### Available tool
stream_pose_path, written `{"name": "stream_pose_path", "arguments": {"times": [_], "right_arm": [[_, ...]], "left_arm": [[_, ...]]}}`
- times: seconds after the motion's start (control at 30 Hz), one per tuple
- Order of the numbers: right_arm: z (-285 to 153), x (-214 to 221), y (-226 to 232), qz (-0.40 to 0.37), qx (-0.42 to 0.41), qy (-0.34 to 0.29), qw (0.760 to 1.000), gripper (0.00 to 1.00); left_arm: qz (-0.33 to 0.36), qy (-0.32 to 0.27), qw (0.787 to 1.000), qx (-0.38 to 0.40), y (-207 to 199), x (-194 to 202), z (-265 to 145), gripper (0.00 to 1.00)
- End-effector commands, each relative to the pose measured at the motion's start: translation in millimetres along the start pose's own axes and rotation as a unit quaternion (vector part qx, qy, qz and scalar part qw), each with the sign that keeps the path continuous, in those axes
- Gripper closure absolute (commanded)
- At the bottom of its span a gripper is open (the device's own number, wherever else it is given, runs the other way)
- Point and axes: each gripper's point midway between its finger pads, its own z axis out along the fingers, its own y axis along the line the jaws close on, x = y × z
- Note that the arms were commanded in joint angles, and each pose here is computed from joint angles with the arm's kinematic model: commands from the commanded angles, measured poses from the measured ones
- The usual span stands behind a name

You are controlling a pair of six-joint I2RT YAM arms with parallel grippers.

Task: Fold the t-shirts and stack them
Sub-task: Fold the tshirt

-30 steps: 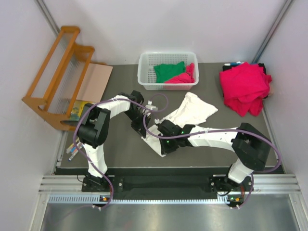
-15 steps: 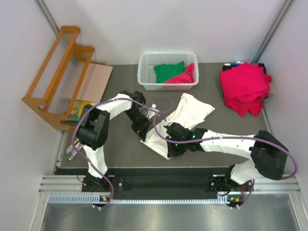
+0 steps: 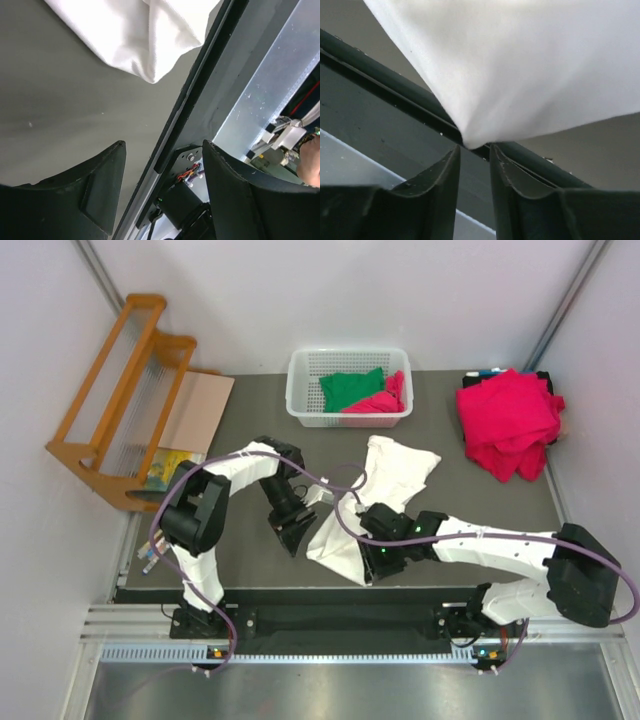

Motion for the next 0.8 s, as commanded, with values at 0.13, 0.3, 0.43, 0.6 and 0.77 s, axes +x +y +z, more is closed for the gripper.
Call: {"name": "stream_pose_path", "arguments": {"times": [0.13,0.3,0.43,0.6,0.77], "right_arm": [[-36.6,-28.9,21.8,-0.032,-0.014,-0.019,0.999,0.27],[-68.3,-83.5,35.0,-0.039,-0.026,-0.079,0.996,0.25],[-74.6,-119.9,46.2,-0.030,-0.069,-0.106,0.992,0.25],[-33.3,-129.9,38.9,-0.015,-0.089,-0.079,0.993,0.27],[5.7,-147.1,34.4,-0.001,-0.119,-0.063,0.991,0.28]], "left_arm": [[0.021,-0.103,0.993,-0.054,-3.7,-40.1,-40.5,0.33],[0.007,-0.165,0.983,-0.077,3.7,-56.3,-76.0,0.33],[-0.012,-0.197,0.977,-0.082,12.0,-57.9,-99.2,0.33],[-0.023,-0.210,0.973,-0.094,15.9,-52.0,-110.0,0.33],[-0.023,-0.224,0.969,-0.104,10.7,-48.3,-118.0,0.33]]}}
